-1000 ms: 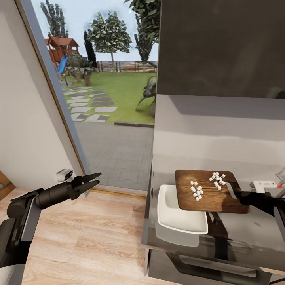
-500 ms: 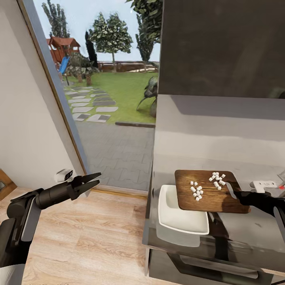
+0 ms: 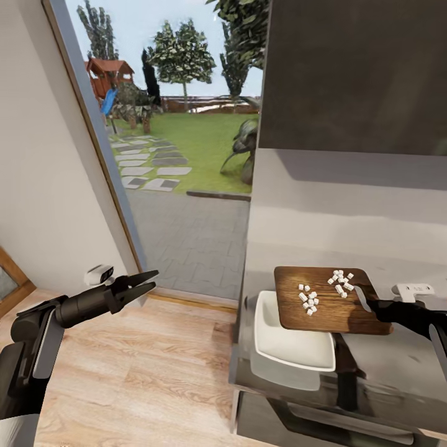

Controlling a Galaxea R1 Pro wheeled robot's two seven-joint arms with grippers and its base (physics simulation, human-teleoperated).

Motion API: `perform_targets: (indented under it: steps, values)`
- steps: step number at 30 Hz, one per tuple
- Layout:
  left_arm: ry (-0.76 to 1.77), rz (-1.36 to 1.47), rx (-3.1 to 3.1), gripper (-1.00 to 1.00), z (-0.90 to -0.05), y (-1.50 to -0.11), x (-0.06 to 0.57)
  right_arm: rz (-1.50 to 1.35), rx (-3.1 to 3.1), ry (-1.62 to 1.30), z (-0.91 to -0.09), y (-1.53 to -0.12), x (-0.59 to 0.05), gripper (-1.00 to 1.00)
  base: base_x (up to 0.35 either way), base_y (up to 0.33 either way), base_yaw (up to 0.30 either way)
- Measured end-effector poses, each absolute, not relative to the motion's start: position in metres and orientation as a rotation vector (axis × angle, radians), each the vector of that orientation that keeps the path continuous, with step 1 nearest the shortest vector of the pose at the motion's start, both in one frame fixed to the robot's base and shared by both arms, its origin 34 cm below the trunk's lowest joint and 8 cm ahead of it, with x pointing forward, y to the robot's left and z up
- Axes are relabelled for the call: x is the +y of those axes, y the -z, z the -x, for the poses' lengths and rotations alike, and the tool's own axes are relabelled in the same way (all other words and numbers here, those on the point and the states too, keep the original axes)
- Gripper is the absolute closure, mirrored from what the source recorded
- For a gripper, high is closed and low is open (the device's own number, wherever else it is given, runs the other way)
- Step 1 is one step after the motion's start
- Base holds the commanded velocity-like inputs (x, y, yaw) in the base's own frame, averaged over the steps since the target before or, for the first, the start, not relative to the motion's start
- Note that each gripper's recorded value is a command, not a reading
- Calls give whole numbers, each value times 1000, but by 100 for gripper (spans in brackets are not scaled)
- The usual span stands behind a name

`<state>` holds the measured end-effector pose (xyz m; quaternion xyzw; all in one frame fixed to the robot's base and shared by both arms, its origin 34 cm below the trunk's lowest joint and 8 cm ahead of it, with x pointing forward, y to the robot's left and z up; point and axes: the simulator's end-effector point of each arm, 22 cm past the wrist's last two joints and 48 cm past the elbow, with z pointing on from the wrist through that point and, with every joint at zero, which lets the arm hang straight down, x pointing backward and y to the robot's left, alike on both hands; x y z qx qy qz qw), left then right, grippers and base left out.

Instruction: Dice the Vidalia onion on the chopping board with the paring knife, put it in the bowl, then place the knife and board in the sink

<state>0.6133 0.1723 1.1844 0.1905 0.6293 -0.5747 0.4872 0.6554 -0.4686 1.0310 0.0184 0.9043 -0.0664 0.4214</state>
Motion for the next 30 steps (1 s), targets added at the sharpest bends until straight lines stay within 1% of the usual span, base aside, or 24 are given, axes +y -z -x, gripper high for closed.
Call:
perform_targets:
  steps: [23, 30]
  values:
    - [1400, -464, 1529, -100, -613, -1185, 172, -47, 2265, 170, -655, -1031, -470, 100, 0, 0, 5]
    - [1399, -463, 1529, -100, -613, -1185, 172, -52, 2283, 283, -651, -1029, -485, 100, 0, 0, 0]
